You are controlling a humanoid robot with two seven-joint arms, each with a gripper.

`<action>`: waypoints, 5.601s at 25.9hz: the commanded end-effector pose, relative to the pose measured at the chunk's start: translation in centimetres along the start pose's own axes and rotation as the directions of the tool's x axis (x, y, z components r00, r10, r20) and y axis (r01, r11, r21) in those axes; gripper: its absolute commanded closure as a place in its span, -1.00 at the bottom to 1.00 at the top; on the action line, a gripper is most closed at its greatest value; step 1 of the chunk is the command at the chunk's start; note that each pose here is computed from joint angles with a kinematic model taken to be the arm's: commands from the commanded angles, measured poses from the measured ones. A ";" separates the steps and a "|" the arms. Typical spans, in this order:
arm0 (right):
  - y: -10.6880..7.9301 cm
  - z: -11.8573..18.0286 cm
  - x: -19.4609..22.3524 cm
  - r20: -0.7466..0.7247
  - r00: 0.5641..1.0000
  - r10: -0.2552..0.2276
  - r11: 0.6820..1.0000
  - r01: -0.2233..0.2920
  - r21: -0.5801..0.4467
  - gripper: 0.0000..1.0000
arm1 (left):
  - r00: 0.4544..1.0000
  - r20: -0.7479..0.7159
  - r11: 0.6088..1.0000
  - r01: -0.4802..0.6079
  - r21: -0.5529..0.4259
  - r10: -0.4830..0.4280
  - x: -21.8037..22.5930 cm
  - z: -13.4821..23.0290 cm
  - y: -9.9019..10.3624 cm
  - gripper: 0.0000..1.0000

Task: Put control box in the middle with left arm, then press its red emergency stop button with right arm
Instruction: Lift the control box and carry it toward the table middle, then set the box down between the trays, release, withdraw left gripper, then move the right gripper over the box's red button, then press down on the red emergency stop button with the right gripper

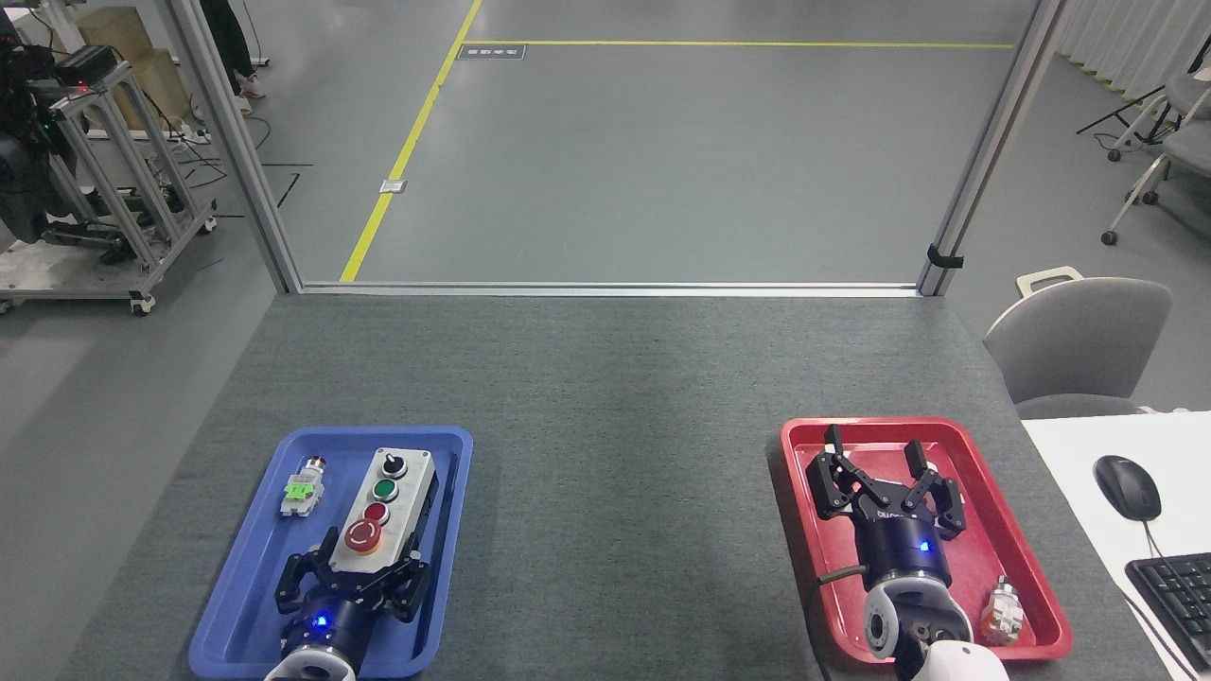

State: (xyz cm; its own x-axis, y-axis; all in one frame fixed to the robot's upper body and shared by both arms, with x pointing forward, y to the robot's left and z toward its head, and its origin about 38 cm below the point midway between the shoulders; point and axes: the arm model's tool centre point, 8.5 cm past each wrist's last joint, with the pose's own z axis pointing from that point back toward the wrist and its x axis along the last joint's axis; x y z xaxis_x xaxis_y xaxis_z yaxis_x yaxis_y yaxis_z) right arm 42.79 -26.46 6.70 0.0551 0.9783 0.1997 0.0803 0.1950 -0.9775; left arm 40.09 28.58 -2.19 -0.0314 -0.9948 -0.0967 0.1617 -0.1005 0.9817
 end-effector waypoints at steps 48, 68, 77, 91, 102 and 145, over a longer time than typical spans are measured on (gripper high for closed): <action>0.0 0.0 0.2 -0.006 1.000 -0.008 1.000 0.008 -0.002 -0.99 | 0.953 0.295 0.993 -0.094 0.066 0.071 18.8 -0.4 5.4 1.00; -0.2 -0.1 -0.2 -0.009 1.000 -0.002 1.000 0.002 -0.004 -0.99 | 0.923 0.381 0.998 -0.055 -0.008 0.054 23.5 0.3 3.4 -0.93; -0.8 -0.6 0.1 -0.004 1.000 -0.005 1.000 0.005 -0.022 -0.99 | 0.904 0.425 0.996 -0.072 0.059 0.040 19.7 3.5 3.7 -0.96; -2.7 -1.7 -0.3 0.000 1.000 -0.009 0.996 0.009 -0.089 -0.87 | 0.951 0.281 0.952 -0.200 0.231 0.132 1.5 7.2 9.0 -0.96; 0.1 -0.1 7.3 0.543 0.838 -0.053 0.998 0.059 0.007 1.00 | 0.956 0.042 0.905 -0.289 0.313 0.291 -6.8 3.7 10.9 -0.96; 11.2 3.5 17.1 0.709 0.705 -0.032 0.941 -0.217 0.258 1.00 | 0.934 0.103 0.918 -0.357 0.175 0.343 -1.2 2.4 7.9 -0.98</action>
State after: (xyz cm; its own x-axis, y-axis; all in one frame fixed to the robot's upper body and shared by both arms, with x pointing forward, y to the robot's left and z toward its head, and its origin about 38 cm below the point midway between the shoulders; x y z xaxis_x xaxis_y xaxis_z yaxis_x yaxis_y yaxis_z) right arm 41.36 -7.33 -0.45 -0.6638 0.7353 0.1367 -0.1813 0.0192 -0.9832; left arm 39.20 29.34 7.03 -0.0790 -0.9631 0.2574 -0.0382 0.2609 0.9646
